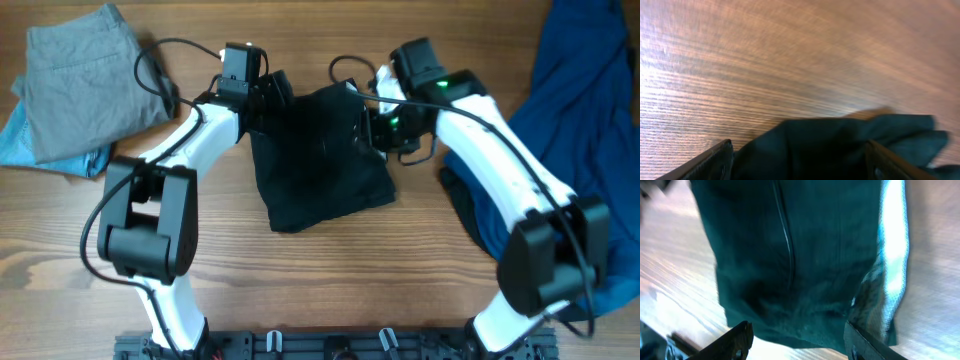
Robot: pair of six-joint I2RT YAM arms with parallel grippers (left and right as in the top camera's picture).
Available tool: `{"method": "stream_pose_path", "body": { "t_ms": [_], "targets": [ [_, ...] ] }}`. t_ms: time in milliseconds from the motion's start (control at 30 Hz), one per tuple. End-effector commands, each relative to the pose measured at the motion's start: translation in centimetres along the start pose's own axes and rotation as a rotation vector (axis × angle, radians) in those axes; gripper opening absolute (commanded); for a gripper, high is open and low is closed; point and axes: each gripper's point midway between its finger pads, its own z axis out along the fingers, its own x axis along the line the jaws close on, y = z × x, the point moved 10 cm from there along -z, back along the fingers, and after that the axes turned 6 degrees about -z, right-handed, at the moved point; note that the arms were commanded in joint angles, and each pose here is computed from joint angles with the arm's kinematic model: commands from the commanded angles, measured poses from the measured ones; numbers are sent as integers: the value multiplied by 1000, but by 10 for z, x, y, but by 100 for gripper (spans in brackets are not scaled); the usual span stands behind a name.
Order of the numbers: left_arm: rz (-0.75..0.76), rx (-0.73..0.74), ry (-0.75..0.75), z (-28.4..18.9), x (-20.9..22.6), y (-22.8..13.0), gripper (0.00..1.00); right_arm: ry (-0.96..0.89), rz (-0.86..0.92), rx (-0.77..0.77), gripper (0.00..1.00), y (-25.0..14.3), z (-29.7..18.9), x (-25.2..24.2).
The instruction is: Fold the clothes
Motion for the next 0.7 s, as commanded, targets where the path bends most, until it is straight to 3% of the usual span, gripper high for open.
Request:
{"method": "stream_pose_path", "body": {
  "t_ms": [0,167,300,367,400,533,667],
  "targets": [
    [-21,45,82,20,24,-4,82,8,12,194,63,-14,44,-2],
    [-70,217,241,21,59,-25,74,-114,78,383,62,-40,81,-20],
    [-104,454,424,1,82,-56,59,-316,115,380,62,-49,92,-49],
    [-130,601,507,-15,89,-74,43,-470,154,317,62,-42,86,-69],
    [-144,648,509,-19,89,-78,38,-511,153,279,62,-37,84,-77],
    [-234,824,445,-32,83,-93,33,-526,130,117,62,-11,80,-94],
    [-232,829,348,-45,70,-87,29,-511,74,61,63,6,72,-91]
  ]
}}
